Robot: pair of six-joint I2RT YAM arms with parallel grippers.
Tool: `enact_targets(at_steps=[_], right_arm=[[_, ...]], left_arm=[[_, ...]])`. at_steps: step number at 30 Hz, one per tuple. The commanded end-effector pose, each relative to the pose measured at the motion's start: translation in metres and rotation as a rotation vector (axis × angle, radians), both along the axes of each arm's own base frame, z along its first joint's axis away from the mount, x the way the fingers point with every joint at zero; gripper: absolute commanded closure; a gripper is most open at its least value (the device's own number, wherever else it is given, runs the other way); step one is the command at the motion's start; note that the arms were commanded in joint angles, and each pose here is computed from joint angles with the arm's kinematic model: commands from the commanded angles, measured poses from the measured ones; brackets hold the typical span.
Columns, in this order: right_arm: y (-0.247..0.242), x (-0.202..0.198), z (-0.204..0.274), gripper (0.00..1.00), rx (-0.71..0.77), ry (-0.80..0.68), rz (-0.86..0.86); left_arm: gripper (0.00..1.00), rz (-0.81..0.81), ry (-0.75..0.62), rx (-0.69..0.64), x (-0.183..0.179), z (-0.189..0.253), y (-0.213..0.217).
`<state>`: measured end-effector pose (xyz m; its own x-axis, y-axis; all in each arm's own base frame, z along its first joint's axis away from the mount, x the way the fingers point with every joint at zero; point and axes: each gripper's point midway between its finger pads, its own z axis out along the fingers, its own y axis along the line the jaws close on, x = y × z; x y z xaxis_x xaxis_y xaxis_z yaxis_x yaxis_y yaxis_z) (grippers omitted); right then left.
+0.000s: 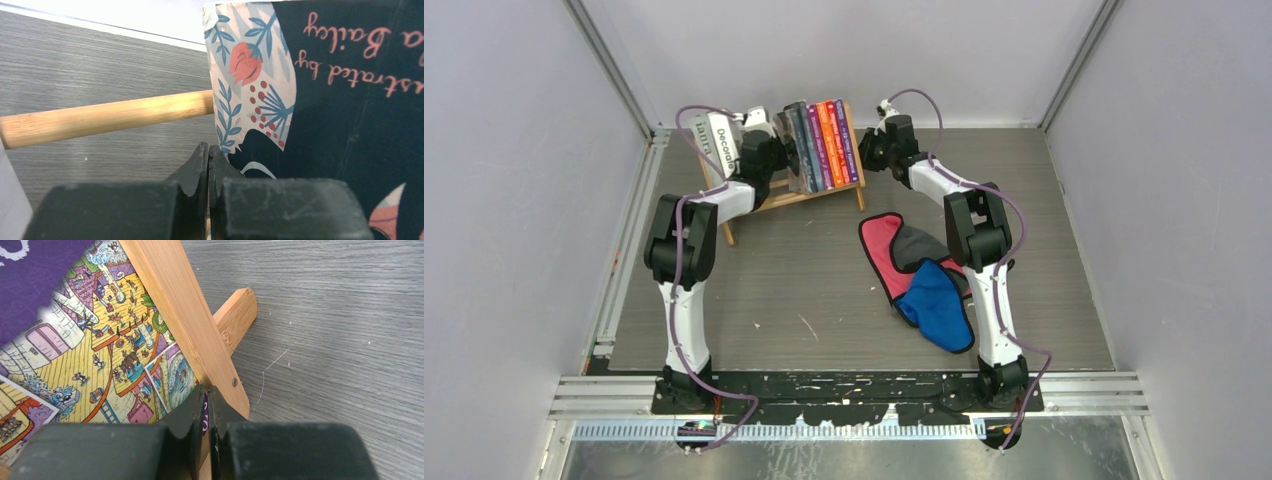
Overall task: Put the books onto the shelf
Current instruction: Adjust the book on the shelf.
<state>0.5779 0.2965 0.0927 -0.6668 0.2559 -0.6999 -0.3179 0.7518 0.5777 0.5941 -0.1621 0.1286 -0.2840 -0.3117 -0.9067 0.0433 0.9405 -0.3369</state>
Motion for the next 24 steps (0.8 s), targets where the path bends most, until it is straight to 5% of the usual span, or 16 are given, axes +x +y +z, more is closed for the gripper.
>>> enact_targets(at_steps=[1,13,17,24], right_arm=[[0.042,-0.022,0.064,0.87,0.074,-0.105,0.094],[0.04,-0.024,0.075,0.87,0.068,-0.121,0.075],[0.039,-0.024,0.077,0.86,0.065,-0.123,0.077],[0.038,-0.025,0.08,0.85,0.06,-0.131,0.078]], left_arm=[[1.0,-0.361,-0.194,-0.149,-0.03,0.08,-0.088],[1.0,-0.362,-0.138,-0.153,-0.045,0.078,-0.086],[0.89,-0.273,-0.097,-0.143,-0.041,0.069,-0.073],[0.86,-0.196,-0.075,-0.136,-0.039,0.069,-0.064]])
